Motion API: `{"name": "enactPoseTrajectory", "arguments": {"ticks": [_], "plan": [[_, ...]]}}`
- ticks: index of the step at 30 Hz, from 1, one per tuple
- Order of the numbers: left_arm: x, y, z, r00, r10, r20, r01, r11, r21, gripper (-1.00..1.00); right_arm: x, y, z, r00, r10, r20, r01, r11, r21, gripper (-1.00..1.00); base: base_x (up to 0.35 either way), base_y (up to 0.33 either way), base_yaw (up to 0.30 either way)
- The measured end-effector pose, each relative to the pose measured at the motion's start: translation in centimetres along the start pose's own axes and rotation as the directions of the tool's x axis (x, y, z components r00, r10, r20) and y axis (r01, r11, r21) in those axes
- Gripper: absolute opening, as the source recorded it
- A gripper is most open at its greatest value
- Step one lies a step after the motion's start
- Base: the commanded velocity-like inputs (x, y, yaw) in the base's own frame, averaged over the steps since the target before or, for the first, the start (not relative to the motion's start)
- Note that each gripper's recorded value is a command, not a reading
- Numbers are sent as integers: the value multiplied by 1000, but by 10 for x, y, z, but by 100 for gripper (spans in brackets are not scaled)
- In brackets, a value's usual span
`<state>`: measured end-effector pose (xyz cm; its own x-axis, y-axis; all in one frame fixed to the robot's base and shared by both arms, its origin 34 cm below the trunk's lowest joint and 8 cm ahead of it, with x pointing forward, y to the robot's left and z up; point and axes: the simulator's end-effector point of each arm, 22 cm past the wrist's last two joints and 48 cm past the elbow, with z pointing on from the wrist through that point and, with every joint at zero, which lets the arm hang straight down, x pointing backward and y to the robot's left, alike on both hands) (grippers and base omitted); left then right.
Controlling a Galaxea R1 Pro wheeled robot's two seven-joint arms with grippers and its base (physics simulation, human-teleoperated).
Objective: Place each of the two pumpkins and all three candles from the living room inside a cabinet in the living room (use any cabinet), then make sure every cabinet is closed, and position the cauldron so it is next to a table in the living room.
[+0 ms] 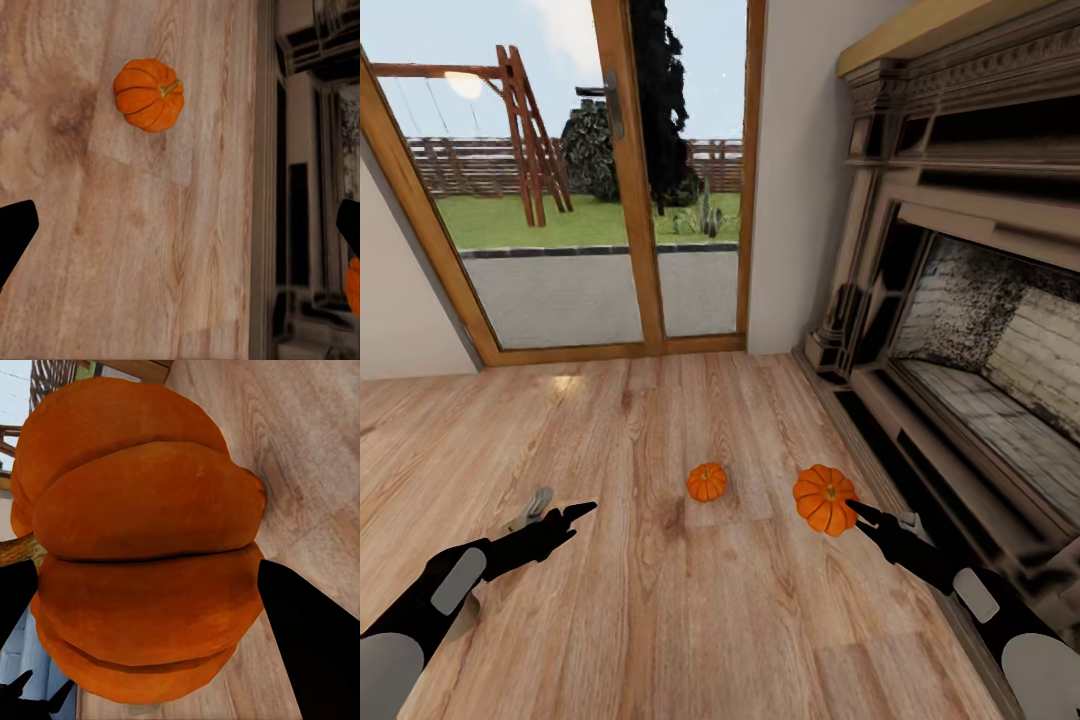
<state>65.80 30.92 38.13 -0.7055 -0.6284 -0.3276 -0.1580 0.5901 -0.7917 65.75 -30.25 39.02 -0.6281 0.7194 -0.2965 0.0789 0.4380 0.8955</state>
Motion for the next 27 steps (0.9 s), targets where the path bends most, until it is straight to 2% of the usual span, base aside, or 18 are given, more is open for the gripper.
{"name": "enactPoseTrajectory", "arguments": {"ticks": [4,9,12,14,16,19,20,21,22,23,24,27], "plan": [[2,-3,1,1000,-2,-3,2,1000,12,100,0,0,0,1000,-1,0,1,1000,1,-100,252,60,0],[4,-16,0,1000,-4,-7,4,997,77,100,-1,2,0,1000,-1,1,1,1000,-5,-100,290,-41,0],[3,-20,1,1000,-2,-7,3,996,90,100,-8,16,2,1000,-7,4,8,999,-39,-100,268,-71,0],[4,-21,1,1000,-1,-7,1,996,94,100,-1,27,6,999,11,-40,-13,998,-56,-100,255,-75,0],[4,-23,2,1000,1,-8,-1,995,97,100,9,42,10,993,46,-106,-54,995,-80,-100,242,-77,0],[7,-24,4,1000,8,-14,-6,995,98,100,19,62,15,986,38,-162,-57,992,-113,-100,235,-78,0],[9,-24,5,1000,13,-18,-11,995,98,100,31,71,14,977,44,-208,-74,988,-135,-100,232,-77,0],[9,-25,5,1000,15,-20,-13,995,97,100,38,74,12,971,53,-231,-88,985,-146,-100,230,-75,0],[11,-25,6,1000,19,-23,-17,995,97,100,54,77,6,957,82,-279,-131,978,-162,-100,230,-74,0],[11,-25,6,999,20,-24,-18,995,98,100,61,76,2,951,86,-295,-140,976,-165,-100,229,-73,0],[12,-26,6,999,23,-26,-20,995,98,100,73,78,-5,940,111,-322,-176,968,-180,-100,229,-72,0],[13,-26,7,999,25,-28,-22,995,98,100,84,83,-18,929,135,-346,-220,951,-219,-100,222,-67,0]]}}
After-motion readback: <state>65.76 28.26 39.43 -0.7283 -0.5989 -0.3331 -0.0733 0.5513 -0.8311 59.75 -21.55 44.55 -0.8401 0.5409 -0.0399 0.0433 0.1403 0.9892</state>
